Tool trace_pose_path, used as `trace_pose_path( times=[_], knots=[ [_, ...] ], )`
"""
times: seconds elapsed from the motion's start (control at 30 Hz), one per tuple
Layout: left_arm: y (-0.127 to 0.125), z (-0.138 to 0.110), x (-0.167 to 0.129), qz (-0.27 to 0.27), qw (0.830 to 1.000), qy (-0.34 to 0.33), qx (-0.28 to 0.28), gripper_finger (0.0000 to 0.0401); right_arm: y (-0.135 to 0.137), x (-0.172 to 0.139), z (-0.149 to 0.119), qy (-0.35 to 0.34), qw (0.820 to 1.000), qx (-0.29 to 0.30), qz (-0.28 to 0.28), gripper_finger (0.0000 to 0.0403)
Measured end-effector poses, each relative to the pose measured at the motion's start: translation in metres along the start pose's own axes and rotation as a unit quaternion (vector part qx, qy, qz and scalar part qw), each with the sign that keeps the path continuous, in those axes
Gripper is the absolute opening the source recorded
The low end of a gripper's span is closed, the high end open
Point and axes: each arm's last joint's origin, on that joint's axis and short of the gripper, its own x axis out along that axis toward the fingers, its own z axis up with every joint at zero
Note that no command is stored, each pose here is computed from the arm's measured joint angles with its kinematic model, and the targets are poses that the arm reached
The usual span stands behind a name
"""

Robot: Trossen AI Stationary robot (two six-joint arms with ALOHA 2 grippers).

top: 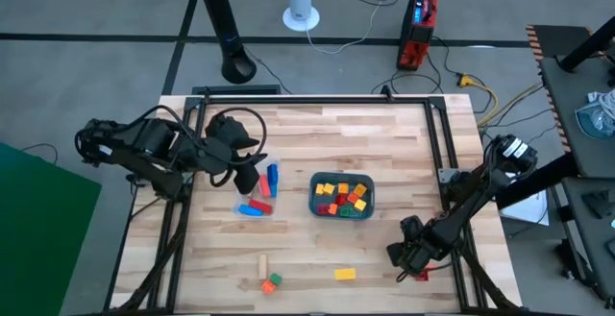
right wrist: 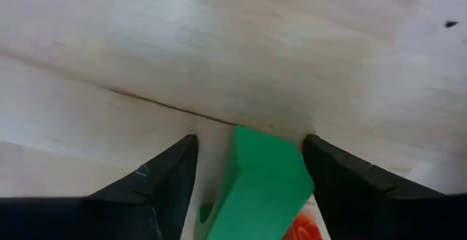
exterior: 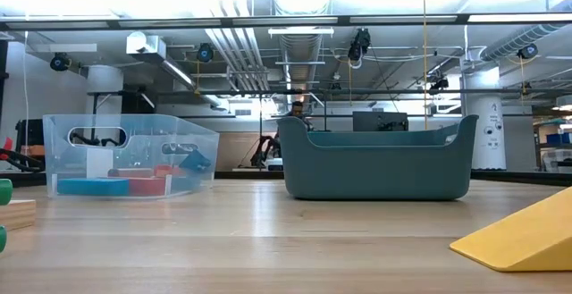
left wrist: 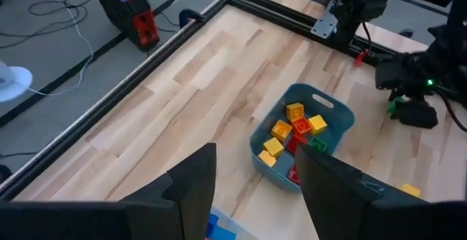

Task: Sort blocks by size
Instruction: Put the green arch block into the transparent bin

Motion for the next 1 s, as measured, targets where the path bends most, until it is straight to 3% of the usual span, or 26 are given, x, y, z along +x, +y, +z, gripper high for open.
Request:
trace_pose_path(
  times=[0.47, 0.6, 0.7, 0.8, 1.0],
  knots=[
    [0.0, 0.001, 0.0, 0.008, 1.0, -0.008, -0.014, 0.0174, 0.004, 0.002, -0.001, -0.007, 1.0, 0.001, 0.012, 0.0137],
    [0.001, 0.001, 0.0, 0.017, 1.0, -0.016, -0.015, 0.0174, 0.012, -0.008, -0.002, -0.055, 0.996, 0.015, 0.069, 0.0127],
    [0.001, 0.002, 0.0, 0.027, 0.999, -0.023, -0.007, 0.0174, 0.031, -0.034, 0.003, -0.115, 0.98, 0.021, 0.163, 0.0127],
    [0.001, 0.002, 0.0, 0.028, 0.999, -0.027, -0.004, 0.0174, 0.052, -0.065, 0.01, -0.173, 0.958, -0.015, 0.227, 0.0127],
    [0.0, 0.004, 0.0, 0.026, 0.999, -0.033, -0.006, 0.0174, 0.106, -0.128, 0.054, -0.318, 0.892, -0.131, 0.295, 0.0127]
  ],
)
